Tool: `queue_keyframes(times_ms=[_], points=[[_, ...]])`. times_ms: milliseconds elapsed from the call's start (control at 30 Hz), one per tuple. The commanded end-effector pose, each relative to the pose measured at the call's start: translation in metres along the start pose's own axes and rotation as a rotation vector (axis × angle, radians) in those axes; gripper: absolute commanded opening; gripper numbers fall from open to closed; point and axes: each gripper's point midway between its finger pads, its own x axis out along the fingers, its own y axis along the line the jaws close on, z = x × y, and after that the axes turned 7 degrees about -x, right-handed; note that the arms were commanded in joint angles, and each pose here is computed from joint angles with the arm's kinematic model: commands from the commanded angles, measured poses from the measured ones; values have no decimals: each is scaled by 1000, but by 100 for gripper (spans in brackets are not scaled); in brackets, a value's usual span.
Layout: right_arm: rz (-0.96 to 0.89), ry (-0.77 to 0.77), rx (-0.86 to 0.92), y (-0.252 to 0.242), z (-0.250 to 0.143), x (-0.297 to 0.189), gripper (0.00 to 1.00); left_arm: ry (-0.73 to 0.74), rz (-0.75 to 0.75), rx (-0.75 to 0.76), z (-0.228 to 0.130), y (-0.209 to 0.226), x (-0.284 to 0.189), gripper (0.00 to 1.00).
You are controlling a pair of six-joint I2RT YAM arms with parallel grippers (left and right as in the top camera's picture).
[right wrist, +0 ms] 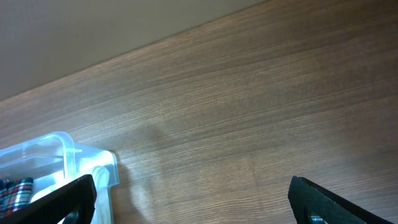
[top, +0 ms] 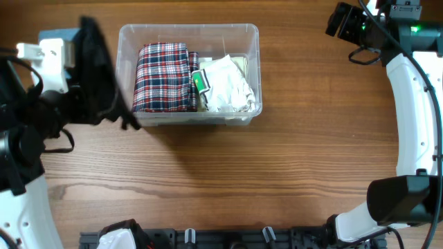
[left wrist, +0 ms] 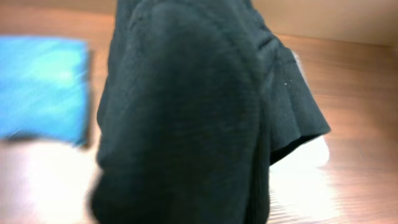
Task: Pack container
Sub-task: 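Lift the black shirt and carry it over the bin's right half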
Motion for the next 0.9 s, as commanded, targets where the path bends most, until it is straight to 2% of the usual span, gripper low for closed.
queue_keyframes(times_ms=[0, 100, 167, 267, 433, 767, 867], points=[[11, -11, 13, 3, 3, -2, 100, -11, -375, 113, 14, -55, 9, 4], [11, -11, 13, 3, 3, -2, 100, 48, -526, 130, 21, -74, 46, 4], [11, -11, 13, 3, 3, -2, 100, 109, -704, 163, 21, -103, 90, 4], [11, -11, 13, 3, 3, -2, 100, 168, -880, 140, 17, -127, 122, 4], [11, -11, 13, 3, 3, -2, 100, 247, -1093, 78, 7, -146, 142, 4], [11, -11, 13, 3, 3, -2, 100, 322, -1132, 98, -22, -155, 190, 4], [11, -11, 13, 3, 3, -2, 100, 359, -1081, 77, -33, -147, 213, 4]])
